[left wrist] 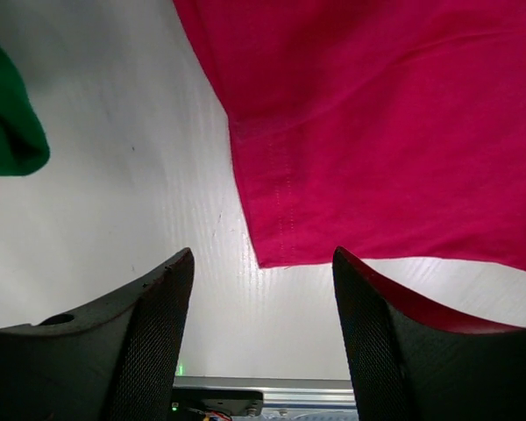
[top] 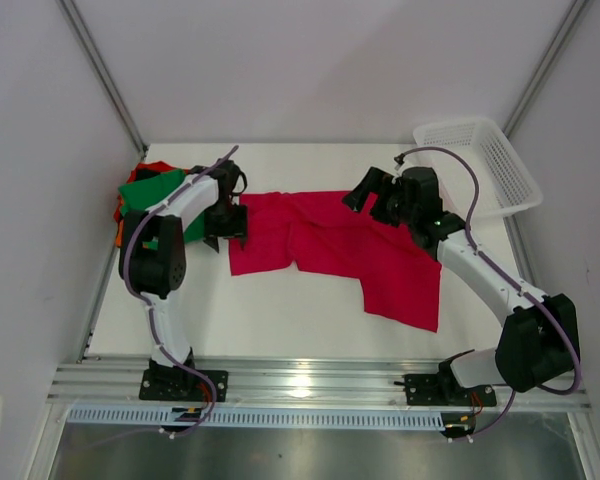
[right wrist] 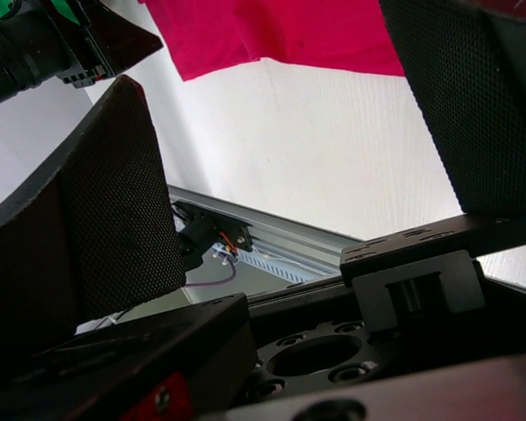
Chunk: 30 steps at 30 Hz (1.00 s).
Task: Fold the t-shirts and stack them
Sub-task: Fold the flattened tshirt in 1/3 of the way
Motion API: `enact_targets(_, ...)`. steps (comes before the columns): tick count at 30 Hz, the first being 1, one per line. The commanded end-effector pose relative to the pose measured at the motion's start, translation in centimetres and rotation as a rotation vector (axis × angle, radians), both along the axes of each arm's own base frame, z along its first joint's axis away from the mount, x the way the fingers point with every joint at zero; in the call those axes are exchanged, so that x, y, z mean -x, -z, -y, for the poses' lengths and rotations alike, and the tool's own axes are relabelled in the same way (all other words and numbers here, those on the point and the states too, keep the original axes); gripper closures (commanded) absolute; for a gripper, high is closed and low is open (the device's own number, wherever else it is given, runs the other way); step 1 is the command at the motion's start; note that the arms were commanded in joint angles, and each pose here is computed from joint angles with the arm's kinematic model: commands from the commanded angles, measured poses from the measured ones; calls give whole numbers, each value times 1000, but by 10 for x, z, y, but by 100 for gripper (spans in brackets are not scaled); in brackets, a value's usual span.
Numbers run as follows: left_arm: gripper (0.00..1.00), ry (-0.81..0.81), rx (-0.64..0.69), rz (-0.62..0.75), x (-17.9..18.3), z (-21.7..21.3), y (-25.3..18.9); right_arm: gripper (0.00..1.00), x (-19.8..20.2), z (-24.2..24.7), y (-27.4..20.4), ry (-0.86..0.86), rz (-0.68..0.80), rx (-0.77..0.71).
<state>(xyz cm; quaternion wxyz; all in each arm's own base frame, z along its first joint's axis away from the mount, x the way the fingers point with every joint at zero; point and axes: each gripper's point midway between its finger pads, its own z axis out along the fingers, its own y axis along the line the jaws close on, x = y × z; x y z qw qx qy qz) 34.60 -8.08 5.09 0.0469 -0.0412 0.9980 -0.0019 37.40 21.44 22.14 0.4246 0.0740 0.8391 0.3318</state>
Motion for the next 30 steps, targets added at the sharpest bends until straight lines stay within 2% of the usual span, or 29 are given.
enact_targets(1,32,19,-100,-12,1,-17,4,1,-5,-1,-9,-8,36,-10)
enact_targets(11,32,12,-149,0,-6,-24,4,1,-13,-5,-19,-17,57,-25)
enact_targets(18,32,32,-188,-57,-3,-31,13,1,-12,-3,-21,-16,57,-24)
enact_targets(24,31,48,-306,-124,5,-51,19,1,-11,1,-21,-13,55,-20)
enact_targets(30,31,46,-327,-148,8,-54,29,1,-12,1,-25,-13,61,-27)
